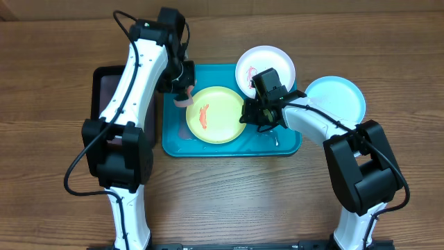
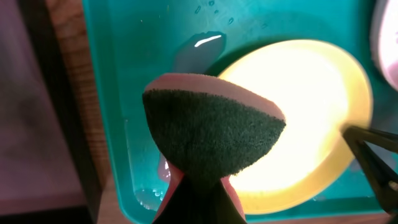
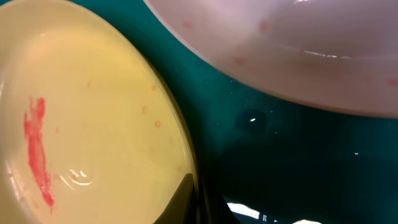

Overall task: Clean dirty plates on tray and stack at the side
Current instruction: 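Lower the sponge in the left gripper onto the yellow plate, then scrub the yellow plate with the sponge while right gripper holds it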

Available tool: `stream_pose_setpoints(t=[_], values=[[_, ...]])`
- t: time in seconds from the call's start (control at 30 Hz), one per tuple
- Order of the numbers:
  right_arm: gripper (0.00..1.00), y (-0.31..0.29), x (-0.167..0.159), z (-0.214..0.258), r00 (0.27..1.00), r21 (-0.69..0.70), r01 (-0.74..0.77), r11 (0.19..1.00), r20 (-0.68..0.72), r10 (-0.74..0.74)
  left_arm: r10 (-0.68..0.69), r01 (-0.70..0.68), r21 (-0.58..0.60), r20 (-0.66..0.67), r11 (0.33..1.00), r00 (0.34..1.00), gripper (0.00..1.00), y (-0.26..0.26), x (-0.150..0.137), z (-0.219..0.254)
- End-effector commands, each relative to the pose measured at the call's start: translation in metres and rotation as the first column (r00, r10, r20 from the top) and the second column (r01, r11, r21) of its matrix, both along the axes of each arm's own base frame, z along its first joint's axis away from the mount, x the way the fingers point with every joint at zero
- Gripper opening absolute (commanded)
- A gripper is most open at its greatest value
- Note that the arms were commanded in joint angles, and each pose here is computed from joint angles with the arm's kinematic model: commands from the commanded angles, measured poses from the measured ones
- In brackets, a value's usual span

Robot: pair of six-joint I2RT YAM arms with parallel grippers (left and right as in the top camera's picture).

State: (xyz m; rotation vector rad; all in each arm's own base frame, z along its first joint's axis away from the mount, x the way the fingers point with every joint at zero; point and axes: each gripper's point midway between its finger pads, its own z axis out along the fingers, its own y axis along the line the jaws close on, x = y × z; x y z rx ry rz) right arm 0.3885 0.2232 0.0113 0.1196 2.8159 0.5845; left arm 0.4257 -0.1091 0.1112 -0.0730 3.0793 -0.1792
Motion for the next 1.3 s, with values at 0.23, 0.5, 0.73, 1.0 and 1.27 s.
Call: stream_pose_setpoints(t=[0.23,0.5,0.73,1.0,1.27], values=[[0.04,0.007,0.003,0.001,1.000,0.022,0.015,1.000,-0.011,-0.014,-0.108,0.108,0.002,-0.002,0.994,0.994,0.04,-0.032,-0.016,-0.063],[0.04,0.007,0.003,0.001,1.000,0.021,0.014,1.000,-0.011,-0.014,-0.152,0.154,0.063,-0.045,0.986,0.987,0.04,-0.036,-0.044,-0.111],[0.04,0.007,0.003,0.002,1.000,0.025,0.013,1.000,-0.011,-0.013,-0.360,0.333,-0.202,-0.118,0.921,0.925,0.04,-0.071,-0.086,-0.115],[0.04,0.007,0.003,0.002,1.000,0.025,0.013,1.000,-0.011,-0.013,-0.507,0.456,-0.417,-0.012,0.786,0.862,0.04,-0.108,-0.095,-0.098],[0.04,0.007,0.003,0.002,1.000,0.024,0.013,1.000,-0.011,-0.013,0.090,-0.116,0.287,0.102,0.951,0.991,0.04,0.003,-0.024,-0.118]])
